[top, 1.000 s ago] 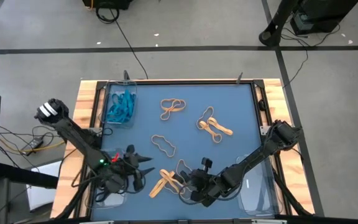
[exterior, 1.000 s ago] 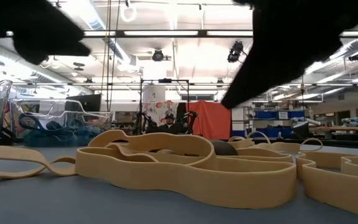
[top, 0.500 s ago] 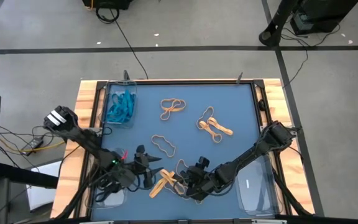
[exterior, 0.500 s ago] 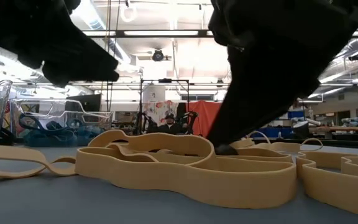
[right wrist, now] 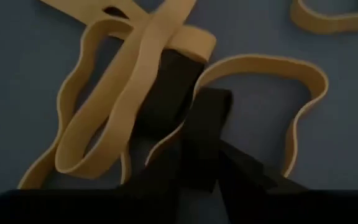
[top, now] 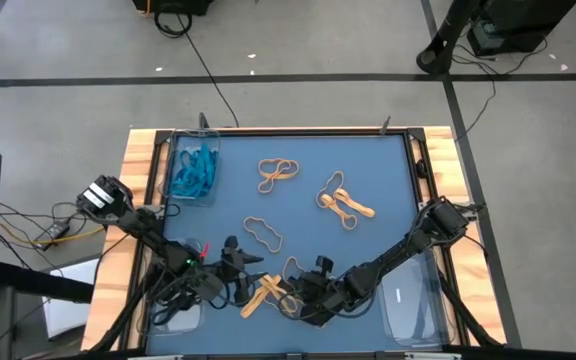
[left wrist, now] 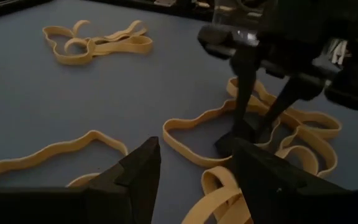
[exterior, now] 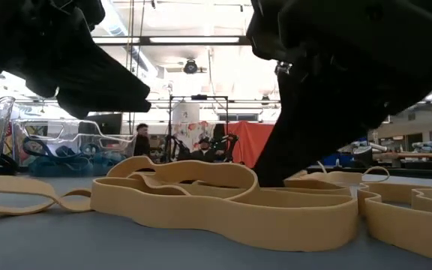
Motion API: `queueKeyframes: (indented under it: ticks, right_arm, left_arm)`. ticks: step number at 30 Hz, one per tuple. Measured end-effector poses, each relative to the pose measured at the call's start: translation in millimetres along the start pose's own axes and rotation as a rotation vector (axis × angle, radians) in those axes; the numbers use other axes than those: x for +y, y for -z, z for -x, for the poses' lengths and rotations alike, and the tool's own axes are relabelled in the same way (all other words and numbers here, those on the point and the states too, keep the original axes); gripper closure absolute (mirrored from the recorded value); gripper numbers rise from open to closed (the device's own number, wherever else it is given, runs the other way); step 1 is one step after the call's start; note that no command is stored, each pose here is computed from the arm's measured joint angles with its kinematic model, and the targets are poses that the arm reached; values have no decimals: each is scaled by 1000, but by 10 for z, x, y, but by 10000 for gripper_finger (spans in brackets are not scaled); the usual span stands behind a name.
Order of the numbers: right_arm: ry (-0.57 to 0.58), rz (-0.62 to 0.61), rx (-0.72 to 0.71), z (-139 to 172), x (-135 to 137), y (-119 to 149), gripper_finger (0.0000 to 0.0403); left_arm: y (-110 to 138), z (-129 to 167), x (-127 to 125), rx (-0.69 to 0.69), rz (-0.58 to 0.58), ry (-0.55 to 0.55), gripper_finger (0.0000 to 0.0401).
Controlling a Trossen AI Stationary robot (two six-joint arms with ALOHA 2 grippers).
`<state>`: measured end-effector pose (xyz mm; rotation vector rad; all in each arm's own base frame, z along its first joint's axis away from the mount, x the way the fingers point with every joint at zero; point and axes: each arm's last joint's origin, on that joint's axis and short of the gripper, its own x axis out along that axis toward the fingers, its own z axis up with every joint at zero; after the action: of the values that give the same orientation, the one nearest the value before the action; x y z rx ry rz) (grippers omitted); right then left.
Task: Sort rubber bands into baskets
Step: Put the black rubber band into the bottom left transparent bin
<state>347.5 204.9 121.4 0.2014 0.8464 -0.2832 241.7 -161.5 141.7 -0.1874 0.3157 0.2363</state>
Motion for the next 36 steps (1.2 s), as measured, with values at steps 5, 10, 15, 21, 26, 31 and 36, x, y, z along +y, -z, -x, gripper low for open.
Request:
queueKeyframes:
  ticks: [5, 10, 15, 21, 26, 31, 36]
  right_arm:
    - [8, 59, -10, 16, -5, -13, 388]
    - [34, 87, -72, 109, -5, -98, 384]
    - [56, 124, -154, 280, 19, -182, 395]
    - [-24, 180, -220, 384, 117, -256, 396]
    - [-52, 205, -245, 399, 154, -280, 396]
    - [-43, 222, -253, 398, 151, -287, 396]
    - [-49, 260, -282, 407, 170, -312, 397]
  left_arm:
    - [-8, -15, 15, -1, -1, -6, 199]
    - [-39, -28, 10, -17, -11, 11, 199]
    - [-75, -26, -18, -37, -74, 50, 199]
    - [10, -107, -55, -73, -88, 64, 199]
    - [104, -206, -96, -129, -44, 109, 199]
    - [109, -247, -124, -168, -37, 196, 199]
    - [109, -296, -104, -162, -9, 235, 199]
